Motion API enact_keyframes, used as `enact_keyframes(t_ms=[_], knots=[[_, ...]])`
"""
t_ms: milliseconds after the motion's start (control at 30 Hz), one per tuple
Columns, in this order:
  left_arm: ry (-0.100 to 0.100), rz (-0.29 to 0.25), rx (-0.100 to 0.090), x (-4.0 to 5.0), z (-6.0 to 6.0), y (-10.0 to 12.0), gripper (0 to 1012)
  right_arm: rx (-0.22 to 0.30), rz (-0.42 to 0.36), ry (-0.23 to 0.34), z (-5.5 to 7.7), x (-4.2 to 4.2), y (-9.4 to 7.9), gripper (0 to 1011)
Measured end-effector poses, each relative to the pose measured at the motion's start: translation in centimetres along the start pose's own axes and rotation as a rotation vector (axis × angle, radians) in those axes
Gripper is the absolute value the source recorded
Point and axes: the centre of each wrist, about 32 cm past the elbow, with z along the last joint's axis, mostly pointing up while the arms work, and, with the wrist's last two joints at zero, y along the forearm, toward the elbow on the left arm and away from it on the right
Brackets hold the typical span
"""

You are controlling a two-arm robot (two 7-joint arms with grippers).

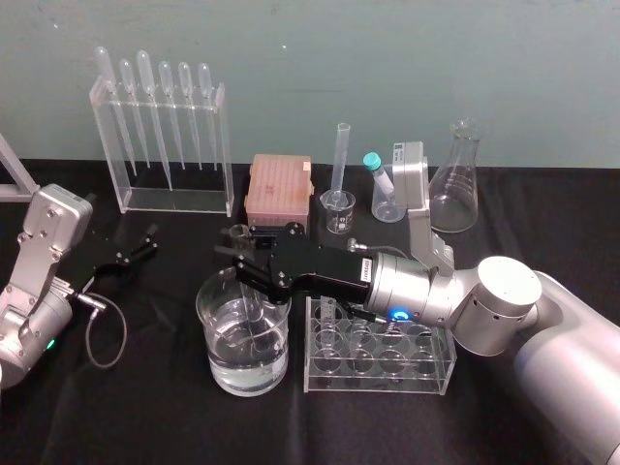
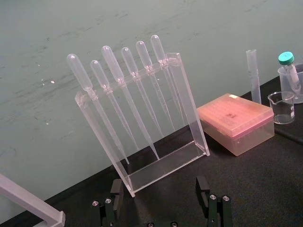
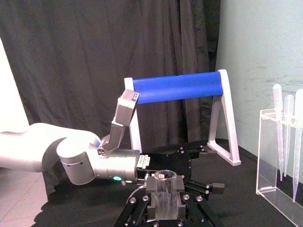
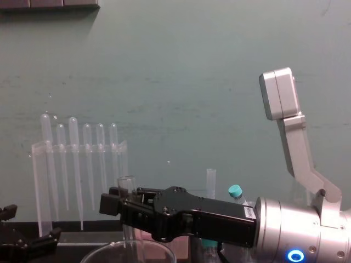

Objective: Hold the test tube with one hand and immerse one end into the beaker, then return it to the test tube rack.

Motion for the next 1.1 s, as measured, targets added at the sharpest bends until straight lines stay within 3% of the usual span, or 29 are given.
enact_keyframes(t_ms=[233, 633, 733, 833, 933, 1100], knots=[[0.000, 0.000, 0.000, 0.00, 0.0, 0.0, 1000, 0.002, 0.025, -0.049, 1.2, -0.05, 0.4, 224], [0.000, 0.000, 0.000, 0.00, 0.0, 0.0, 1000, 0.070, 0.109, -0.230, 6.6, -0.87, 1.7, 224], [0.000, 0.000, 0.000, 0.00, 0.0, 0.0, 1000, 0.095, 0.108, -0.293, 8.6, -1.89, 1.6, 224], [0.000, 0.000, 0.000, 0.00, 0.0, 0.0, 1000, 0.107, 0.096, -0.331, 9.8, -2.79, 1.3, 224], [0.000, 0.000, 0.000, 0.00, 0.0, 0.0, 1000, 0.104, 0.062, -0.384, 11.3, -4.52, 0.3, 224], [0.000, 0.000, 0.000, 0.00, 0.0, 0.0, 1000, 0.090, 0.000, -0.424, 12.4, -6.46, -1.2, 225]])
